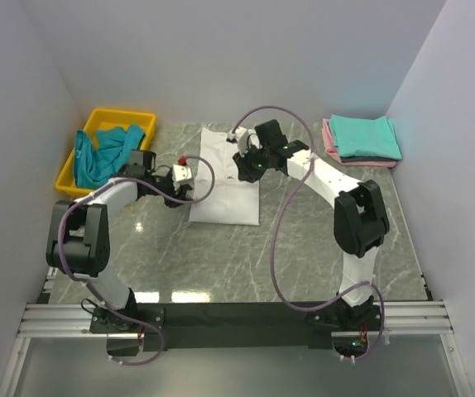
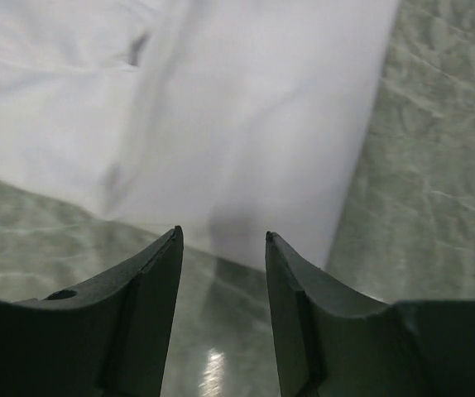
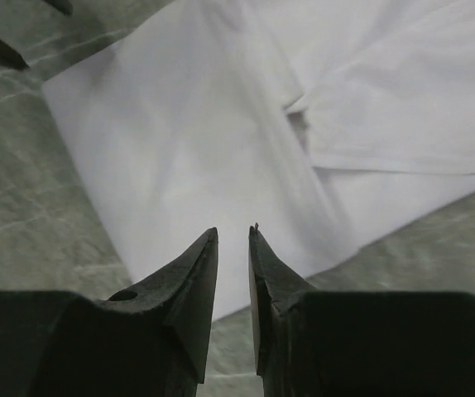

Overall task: Fold and stack the t-shirts
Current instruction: Fold the tshirt

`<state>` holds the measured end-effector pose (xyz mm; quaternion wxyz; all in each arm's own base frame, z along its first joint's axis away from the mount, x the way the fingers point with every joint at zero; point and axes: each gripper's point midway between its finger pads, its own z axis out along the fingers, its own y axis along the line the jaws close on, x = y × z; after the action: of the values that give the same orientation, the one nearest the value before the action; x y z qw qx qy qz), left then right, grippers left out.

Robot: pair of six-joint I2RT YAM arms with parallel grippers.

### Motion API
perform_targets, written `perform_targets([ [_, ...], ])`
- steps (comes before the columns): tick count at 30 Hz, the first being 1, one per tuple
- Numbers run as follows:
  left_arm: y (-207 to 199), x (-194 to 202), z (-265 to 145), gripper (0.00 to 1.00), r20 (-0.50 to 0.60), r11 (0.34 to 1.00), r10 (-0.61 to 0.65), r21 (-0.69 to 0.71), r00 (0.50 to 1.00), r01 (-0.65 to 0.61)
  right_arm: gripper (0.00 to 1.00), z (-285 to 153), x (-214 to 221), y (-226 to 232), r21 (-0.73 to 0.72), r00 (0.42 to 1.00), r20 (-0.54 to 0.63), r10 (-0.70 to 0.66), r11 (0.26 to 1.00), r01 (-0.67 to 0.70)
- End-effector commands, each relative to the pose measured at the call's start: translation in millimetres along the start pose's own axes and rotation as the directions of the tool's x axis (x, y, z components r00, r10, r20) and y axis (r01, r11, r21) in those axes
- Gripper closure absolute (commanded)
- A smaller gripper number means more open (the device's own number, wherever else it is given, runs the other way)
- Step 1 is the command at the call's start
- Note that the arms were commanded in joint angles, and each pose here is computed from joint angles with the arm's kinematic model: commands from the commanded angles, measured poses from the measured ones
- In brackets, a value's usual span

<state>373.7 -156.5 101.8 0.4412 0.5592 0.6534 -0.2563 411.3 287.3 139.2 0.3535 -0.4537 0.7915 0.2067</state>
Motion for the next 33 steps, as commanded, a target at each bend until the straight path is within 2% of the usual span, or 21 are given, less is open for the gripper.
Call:
perform_targets([
  [1,-18,-10,19,0.5,0.025,1.0,0.0,0.02,1.0,0.0,0.71,25,40,38,-0.137,0.958,-0.134,0.255,0.952,-0.272],
  [4,-24,-10,35,0.53,0.013,0.997,-0.066,0.03,0.998,0.065,0.72,39,63,48,-0.152,0.922,-0.205,0.33,0.919,-0.363],
  [7,-25,-9,45,0.54,-0.038,0.997,-0.058,0.048,0.998,0.059,0.72,50,86,52,-0.14,0.883,-0.278,0.379,0.893,-0.428],
  [9,-34,2,47,0.55,-0.11,0.995,-0.018,0.093,0.994,0.028,0.72,52,94,54,-0.131,0.865,-0.309,0.395,0.883,-0.451],
  [10,-43,10,55,0.56,-0.15,0.989,0.072,0.14,0.986,-0.051,0.72,56,102,56,-0.129,0.852,-0.332,0.405,0.875,-0.467],
  [13,-62,39,58,0.6,-0.294,0.974,0.162,0.203,0.942,-0.104,0.72,60,115,57,-0.114,0.828,-0.375,0.416,0.866,-0.487],
  [18,-87,55,55,0.61,-0.38,0.96,0.166,0.272,0.91,-0.061,0.72,54,131,63,-0.1,0.813,-0.415,0.408,0.868,-0.486],
  [22,-126,51,51,0.62,-0.403,0.927,0.188,0.374,0.896,-0.027,0.72,42,142,78,-0.123,0.802,-0.437,0.408,0.856,-0.502],
  [26,-161,45,45,0.62,-0.385,0.914,0.185,0.405,0.904,-0.015,0.72,27,160,93,-0.134,0.793,-0.466,0.392,0.855,-0.501],
  [30,-196,23,43,0.61,-0.339,0.898,0.134,0.438,0.931,0.03,0.7,3,159,110,-0.171,0.818,-0.458,0.349,0.868,-0.466],
  [33,-202,1,36,0.59,-0.313,0.908,0.077,0.414,0.947,0.063,0.67,-18,158,125,-0.213,0.826,-0.448,0.341,0.857,-0.469],
])
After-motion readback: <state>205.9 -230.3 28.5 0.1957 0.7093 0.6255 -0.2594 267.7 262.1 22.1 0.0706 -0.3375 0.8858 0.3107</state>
